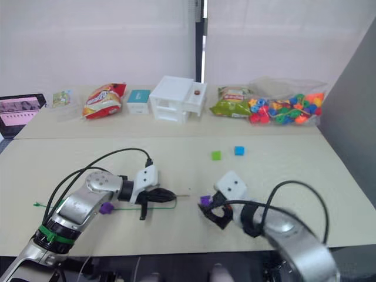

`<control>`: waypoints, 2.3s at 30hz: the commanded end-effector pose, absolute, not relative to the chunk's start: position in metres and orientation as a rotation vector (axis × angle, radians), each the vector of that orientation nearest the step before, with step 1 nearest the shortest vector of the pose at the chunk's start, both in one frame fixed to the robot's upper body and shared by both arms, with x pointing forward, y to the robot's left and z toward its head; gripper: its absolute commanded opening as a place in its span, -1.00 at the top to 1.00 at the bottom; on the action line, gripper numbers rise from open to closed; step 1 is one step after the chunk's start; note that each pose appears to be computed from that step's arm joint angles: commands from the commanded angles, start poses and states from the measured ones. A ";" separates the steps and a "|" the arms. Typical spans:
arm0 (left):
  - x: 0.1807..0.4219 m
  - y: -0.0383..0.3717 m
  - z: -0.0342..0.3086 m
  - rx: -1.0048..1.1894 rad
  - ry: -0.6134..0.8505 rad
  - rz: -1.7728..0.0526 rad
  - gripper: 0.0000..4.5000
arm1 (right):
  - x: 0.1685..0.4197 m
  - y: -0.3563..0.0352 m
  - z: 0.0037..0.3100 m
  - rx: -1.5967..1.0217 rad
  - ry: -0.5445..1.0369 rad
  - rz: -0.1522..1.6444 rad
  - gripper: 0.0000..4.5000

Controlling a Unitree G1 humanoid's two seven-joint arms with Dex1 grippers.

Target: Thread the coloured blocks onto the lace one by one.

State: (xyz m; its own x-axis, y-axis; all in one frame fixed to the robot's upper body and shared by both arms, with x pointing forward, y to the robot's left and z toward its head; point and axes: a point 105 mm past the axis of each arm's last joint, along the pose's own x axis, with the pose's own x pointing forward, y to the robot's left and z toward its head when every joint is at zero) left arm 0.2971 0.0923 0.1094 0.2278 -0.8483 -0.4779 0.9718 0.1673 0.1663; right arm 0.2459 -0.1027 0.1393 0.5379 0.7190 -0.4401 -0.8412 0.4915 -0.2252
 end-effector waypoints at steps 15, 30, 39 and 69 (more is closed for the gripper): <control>0.260 0.076 0.126 0.450 0.261 -1.381 1.00 | 0.294 -0.109 0.113 -0.822 0.263 1.583 -0.88; 0.264 0.069 0.113 0.520 0.330 -1.325 1.00 | 0.295 -0.106 0.104 -0.771 0.226 1.529 0.47; 0.276 0.056 0.114 0.536 0.324 -1.309 1.00 | 0.292 -0.100 0.106 -0.736 0.254 1.496 0.47; 0.270 0.062 0.116 0.547 0.378 -1.328 1.00 | 0.278 -0.081 0.097 -0.590 0.305 1.403 0.47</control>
